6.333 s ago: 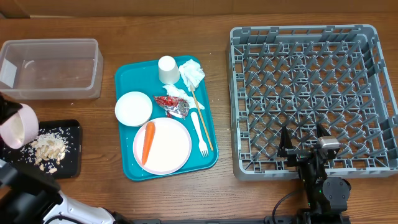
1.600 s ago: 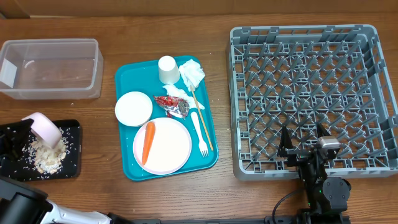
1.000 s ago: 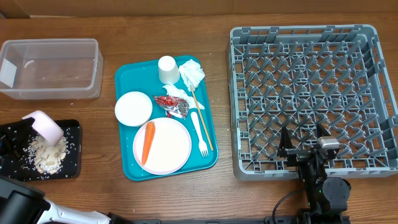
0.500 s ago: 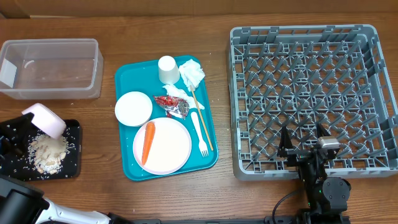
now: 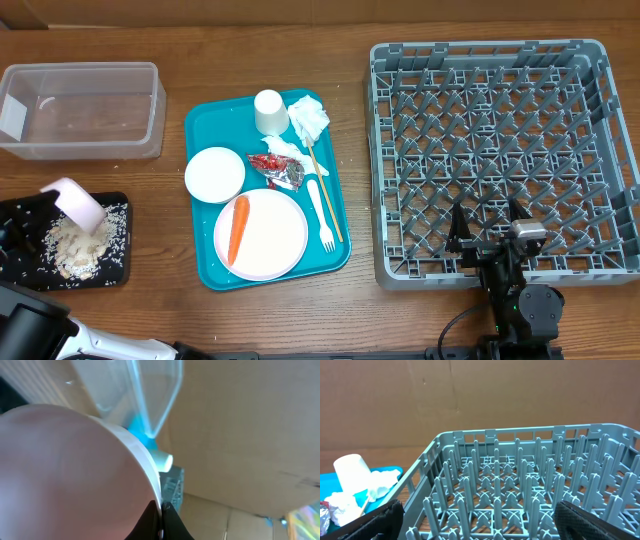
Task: Sort waste into correct bins and load items into the dishwasher rack
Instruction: 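Tip the pink bowl over the black bin, pouring out the rice, then carry the pink bowl back and set it on the teal tray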
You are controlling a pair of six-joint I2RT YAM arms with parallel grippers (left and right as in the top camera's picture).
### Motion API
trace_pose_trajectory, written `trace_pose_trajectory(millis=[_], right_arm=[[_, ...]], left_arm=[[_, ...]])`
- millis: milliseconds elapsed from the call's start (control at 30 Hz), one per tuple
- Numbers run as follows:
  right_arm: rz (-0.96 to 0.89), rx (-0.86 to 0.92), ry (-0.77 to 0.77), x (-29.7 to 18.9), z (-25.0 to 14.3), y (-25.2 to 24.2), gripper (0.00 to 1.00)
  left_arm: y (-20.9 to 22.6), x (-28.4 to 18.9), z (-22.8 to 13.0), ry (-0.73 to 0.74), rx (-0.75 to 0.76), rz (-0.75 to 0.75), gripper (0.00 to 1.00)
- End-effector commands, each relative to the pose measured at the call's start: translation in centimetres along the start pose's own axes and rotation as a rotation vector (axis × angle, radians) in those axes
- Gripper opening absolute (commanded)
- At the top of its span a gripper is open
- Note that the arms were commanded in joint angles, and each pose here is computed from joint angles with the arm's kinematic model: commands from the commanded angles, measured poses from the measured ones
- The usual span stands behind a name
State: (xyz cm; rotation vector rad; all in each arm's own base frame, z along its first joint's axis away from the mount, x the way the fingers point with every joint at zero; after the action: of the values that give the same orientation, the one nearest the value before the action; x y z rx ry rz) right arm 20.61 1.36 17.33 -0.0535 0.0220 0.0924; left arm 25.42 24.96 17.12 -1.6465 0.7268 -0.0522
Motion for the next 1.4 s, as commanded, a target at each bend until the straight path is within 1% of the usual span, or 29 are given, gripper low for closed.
trace_pose_trajectory(millis=[0,33,67,167,267,400,600,767,933,1000,1067,1200,1267,1300,1367], right_arm=[[-0.011,0.004,-0.004,0.0,-0.2,-0.2,1.0],[-0.011,0.004,-0.004,0.0,-0.2,-0.2,1.0],[-0.011,0.004,-0.004,0.0,-0.2,-0.2,1.0],[-0.011,0.004,-0.004,0.0,-0.2,-0.2,1.0],[-0.011,0.004,-0.004,0.0,-0.2,-0.2,1.0],[-0.011,0.004,-0.004,0.0,-0.2,-0.2,1.0],[-0.011,0.004,-0.004,0.0,-0.2,-0.2,1.0],[-0.011,0.004,-0.004,0.0,-0.2,-0.2,1.0],[-0.011,0.004,-0.004,0.0,-0.2,-0.2,1.0],[-0.011,0.004,-0.004,0.0,-0.2,-0.2,1.0],[-0.011,0.004,-0.004,0.0,-0.2,-0.2,1.0],[-0.011,0.004,-0.004,0.0,-0.2,-0.2,1.0],[-0.011,0.004,-0.004,0.0,-0.2,-0.2,1.0],[-0.011,0.004,-0.004,0.0,-0.2,-0.2,1.0],[-0.011,0.004,-0.004,0.0,-0.2,-0.2,1.0]], left_arm=[[-0.8,-0.2,-0.5,0.01,0.022,-0.091,0.04],[-1.8,-0.2,-0.8,0.011,0.075,-0.162,0.04],[-2.1,-0.1,-1.0,0.016,0.064,-0.181,0.04],[-2.2,0.0,-1.7,0.041,-0.011,-0.171,0.04],[-2.4,0.1,-2.3,0.053,0.052,-0.167,0.04],[-3.2,0.4,-3.3,0.077,0.074,-0.184,0.04],[-6.3,2.0,-5.5,0.141,0.213,-0.183,0.04],[-10.0,4.8,-8.6,0.25,0.349,-0.135,0.04],[-13.4,7.8,-12.1,0.376,0.513,-0.01,0.04],[-14.4,9.1,-13.2,0.404,0.556,0.064,0.04],[-14.9,10.6,-13.8,0.395,0.588,0.183,0.04],[-15.2,14.1,-14.2,0.277,0.656,0.457,0.04],[-15.4,15.9,-14.5,0.221,0.687,0.527,0.04],[-15.6,17.5,-14.8,0.16,0.712,0.579,0.04],[-16.1,19.3,-15.0,0.07,0.751,0.627,0.04]])
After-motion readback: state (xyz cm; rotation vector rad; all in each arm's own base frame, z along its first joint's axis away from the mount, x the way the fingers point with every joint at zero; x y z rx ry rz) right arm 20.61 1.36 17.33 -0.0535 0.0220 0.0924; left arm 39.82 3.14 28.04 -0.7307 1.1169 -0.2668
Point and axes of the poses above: each gripper's point midway between its finger pads, its own x axis out along the fingers, its own y axis along the line the jaws close on, z = x × y, the point moved 4 cm from there along -x, back along the fingers, and after that the axes turned 8 degrees about -x, right-handed, at the moved point
